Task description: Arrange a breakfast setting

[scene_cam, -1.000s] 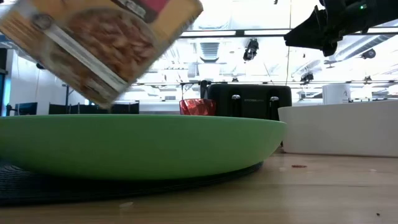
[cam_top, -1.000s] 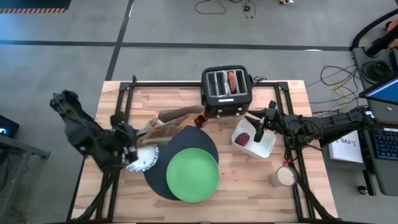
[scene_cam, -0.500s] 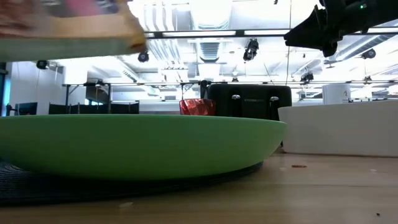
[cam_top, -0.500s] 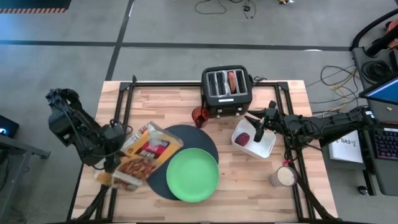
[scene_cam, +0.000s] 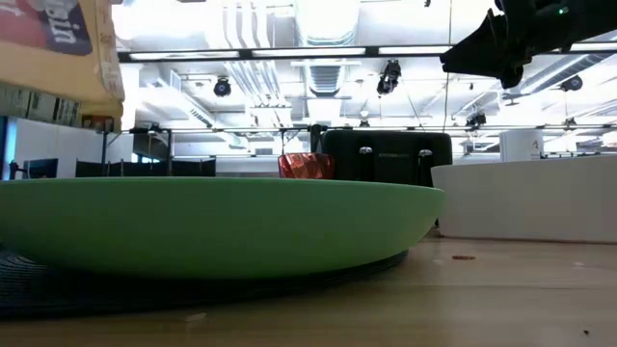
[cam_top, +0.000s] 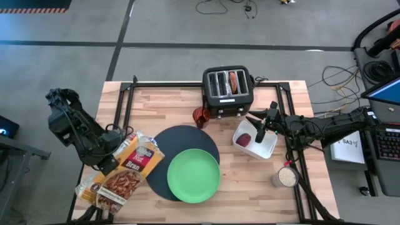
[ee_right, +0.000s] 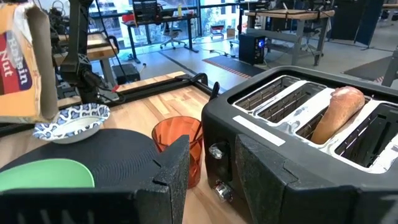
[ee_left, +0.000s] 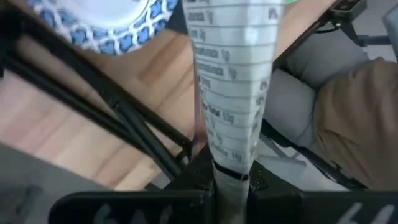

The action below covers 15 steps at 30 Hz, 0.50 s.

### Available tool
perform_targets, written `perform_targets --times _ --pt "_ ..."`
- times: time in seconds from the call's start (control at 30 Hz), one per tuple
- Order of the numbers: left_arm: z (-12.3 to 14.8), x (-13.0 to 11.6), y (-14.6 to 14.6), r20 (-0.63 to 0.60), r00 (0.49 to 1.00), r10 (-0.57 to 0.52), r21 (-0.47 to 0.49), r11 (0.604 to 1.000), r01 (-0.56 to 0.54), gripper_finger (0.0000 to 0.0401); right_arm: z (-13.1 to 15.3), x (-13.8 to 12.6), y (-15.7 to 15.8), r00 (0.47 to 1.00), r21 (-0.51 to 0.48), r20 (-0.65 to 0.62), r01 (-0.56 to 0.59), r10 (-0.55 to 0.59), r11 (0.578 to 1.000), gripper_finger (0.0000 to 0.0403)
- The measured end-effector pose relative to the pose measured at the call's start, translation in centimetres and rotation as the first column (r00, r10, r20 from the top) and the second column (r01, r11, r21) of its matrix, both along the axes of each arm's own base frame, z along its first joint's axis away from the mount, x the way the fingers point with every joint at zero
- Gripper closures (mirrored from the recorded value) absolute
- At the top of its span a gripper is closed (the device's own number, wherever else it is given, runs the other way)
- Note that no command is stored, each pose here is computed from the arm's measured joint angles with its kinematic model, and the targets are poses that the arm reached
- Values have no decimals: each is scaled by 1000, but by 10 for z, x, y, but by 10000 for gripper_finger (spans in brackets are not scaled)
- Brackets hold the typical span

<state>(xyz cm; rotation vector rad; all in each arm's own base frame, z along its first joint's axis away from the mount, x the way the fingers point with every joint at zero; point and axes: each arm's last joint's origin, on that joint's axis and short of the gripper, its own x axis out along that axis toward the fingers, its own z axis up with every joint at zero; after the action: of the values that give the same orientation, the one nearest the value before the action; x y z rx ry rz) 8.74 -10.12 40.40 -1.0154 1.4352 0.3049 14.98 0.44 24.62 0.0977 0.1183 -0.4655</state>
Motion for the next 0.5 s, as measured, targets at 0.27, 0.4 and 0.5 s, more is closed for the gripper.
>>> perform_targets --times 0.27,0.4,0.5 --pt "-9 -15 3 -155 985 72 -67 994 -83 401 -4 -1 0 1000 17 -29 -3 3 1000 282" --pt "-10 -24 7 -186 976 114 -84 988 -131 401 -4 0 1 998 23 -31 -53 53 998 282" --pt "-10 -25 7 -226 968 109 -100 986 -134 401 -4 0 2 997 21 -34 -69 70 997 282"
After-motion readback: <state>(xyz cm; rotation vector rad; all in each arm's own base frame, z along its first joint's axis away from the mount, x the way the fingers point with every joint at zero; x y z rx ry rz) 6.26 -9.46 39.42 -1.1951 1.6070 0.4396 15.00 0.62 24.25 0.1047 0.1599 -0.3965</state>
